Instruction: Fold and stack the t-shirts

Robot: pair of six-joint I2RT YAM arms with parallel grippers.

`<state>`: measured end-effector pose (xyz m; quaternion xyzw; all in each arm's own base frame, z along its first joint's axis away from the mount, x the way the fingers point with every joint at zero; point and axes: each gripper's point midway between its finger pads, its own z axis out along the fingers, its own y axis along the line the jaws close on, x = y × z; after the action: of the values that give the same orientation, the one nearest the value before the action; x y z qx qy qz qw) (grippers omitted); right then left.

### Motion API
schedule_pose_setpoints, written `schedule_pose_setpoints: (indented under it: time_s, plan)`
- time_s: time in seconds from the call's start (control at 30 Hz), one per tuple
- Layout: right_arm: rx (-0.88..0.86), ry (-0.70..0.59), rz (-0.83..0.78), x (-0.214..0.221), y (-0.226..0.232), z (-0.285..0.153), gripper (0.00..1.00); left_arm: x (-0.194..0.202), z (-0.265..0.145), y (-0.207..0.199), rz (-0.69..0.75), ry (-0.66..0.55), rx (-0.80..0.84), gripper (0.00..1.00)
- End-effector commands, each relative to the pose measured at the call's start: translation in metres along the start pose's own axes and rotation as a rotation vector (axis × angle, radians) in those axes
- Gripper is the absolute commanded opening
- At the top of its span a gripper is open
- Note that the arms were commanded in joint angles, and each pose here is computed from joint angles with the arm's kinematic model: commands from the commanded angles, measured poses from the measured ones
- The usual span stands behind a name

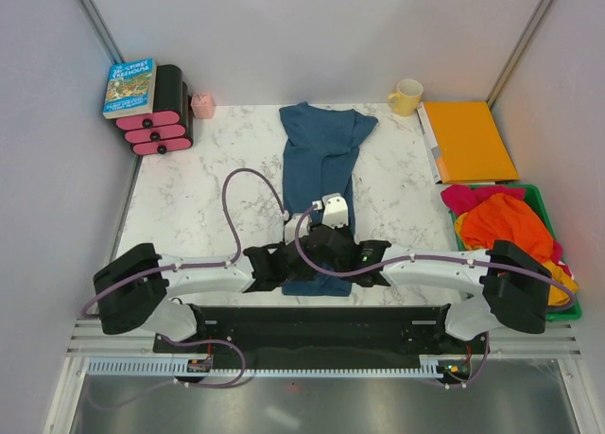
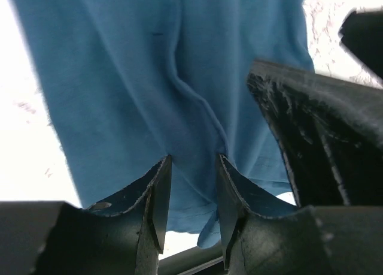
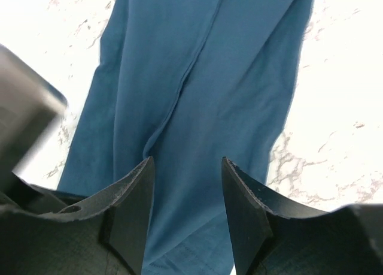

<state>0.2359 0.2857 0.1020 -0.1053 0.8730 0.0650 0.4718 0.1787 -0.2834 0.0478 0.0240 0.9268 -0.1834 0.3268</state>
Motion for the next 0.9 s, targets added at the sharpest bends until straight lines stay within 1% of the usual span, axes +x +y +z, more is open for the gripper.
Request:
schedule_pose_setpoints:
  time_s: [0.0,0.03,0.1,0.2,0.23,0.3,0.33,0.37,0.4,0.43,0.5,0.57,0.6,0.63,0.7,0.73,0.77,0.83,0.87]
  plan:
    - [0.011,-0.06,0.068,-0.019,-0.009,-0.008,0.56,-0.01,0.006,-0.039,0.08,-0.021,0.075,0.43]
    - [0.016,-0.062,0.073,-0.019,-0.011,-0.008,0.56,-0.012,0.007,-0.047,0.096,-0.02,0.094,0.43]
    - [0.023,-0.074,0.084,-0.022,-0.016,-0.01,0.56,-0.002,0.013,-0.057,0.131,0.019,0.117,0.44]
    - [0.035,-0.086,0.099,-0.024,-0.023,-0.012,0.56,0.001,0.012,-0.069,0.187,0.014,0.134,0.48]
    - [0.04,-0.085,0.1,-0.024,-0.025,-0.012,0.56,0.001,0.009,-0.065,0.184,0.002,0.125,0.55]
    - [0.043,-0.093,0.109,-0.026,-0.029,-0.015,0.57,-0.012,-0.005,-0.063,0.158,-0.059,0.139,0.61]
    - [0.046,-0.095,0.113,-0.026,-0.031,-0.015,0.57,-0.011,-0.008,-0.054,0.152,-0.072,0.135,0.64]
    - [0.046,-0.095,0.114,-0.026,-0.033,-0.017,0.57,-0.013,-0.013,-0.05,0.145,-0.089,0.135,0.7]
    - [0.042,-0.095,0.119,-0.026,-0.032,-0.017,0.57,-0.029,-0.028,-0.05,0.115,-0.145,0.159,0.72]
    - [0.043,-0.09,0.118,-0.024,-0.034,-0.017,0.57,-0.025,-0.03,-0.038,0.117,-0.149,0.147,0.75]
    - [0.044,-0.083,0.125,-0.019,-0.036,-0.017,0.57,-0.041,-0.05,-0.032,0.074,-0.215,0.172,0.77]
    - [0.018,-0.064,0.125,-0.013,-0.032,-0.017,0.54,-0.04,-0.055,-0.012,0.06,-0.242,0.138,0.78]
    - [-0.001,-0.051,0.123,-0.01,-0.028,-0.016,0.51,-0.041,-0.058,-0.006,0.047,-0.253,0.13,0.78]
    - [-0.045,-0.037,0.129,-0.008,-0.019,-0.016,0.39,-0.039,-0.061,0.003,0.034,-0.264,0.121,0.78]
    - [-0.086,-0.013,0.128,-0.001,-0.009,-0.014,0.2,-0.036,-0.057,0.017,0.015,-0.278,0.085,0.75]
    - [-0.108,-0.016,0.135,-0.002,-0.002,-0.014,0.05,-0.027,-0.052,0.026,0.026,-0.265,0.064,0.71]
    - [-0.122,-0.004,0.129,0.0,0.006,-0.012,0.0,-0.024,-0.048,0.027,0.029,-0.258,0.058,0.68]
    - [-0.151,-0.007,0.109,0.001,0.02,-0.016,0.0,-0.017,-0.041,0.028,0.031,-0.239,0.052,0.63]
    - [-0.164,-0.008,0.1,0.0,0.027,-0.016,0.0,-0.009,-0.034,0.03,0.049,-0.21,0.035,0.61]
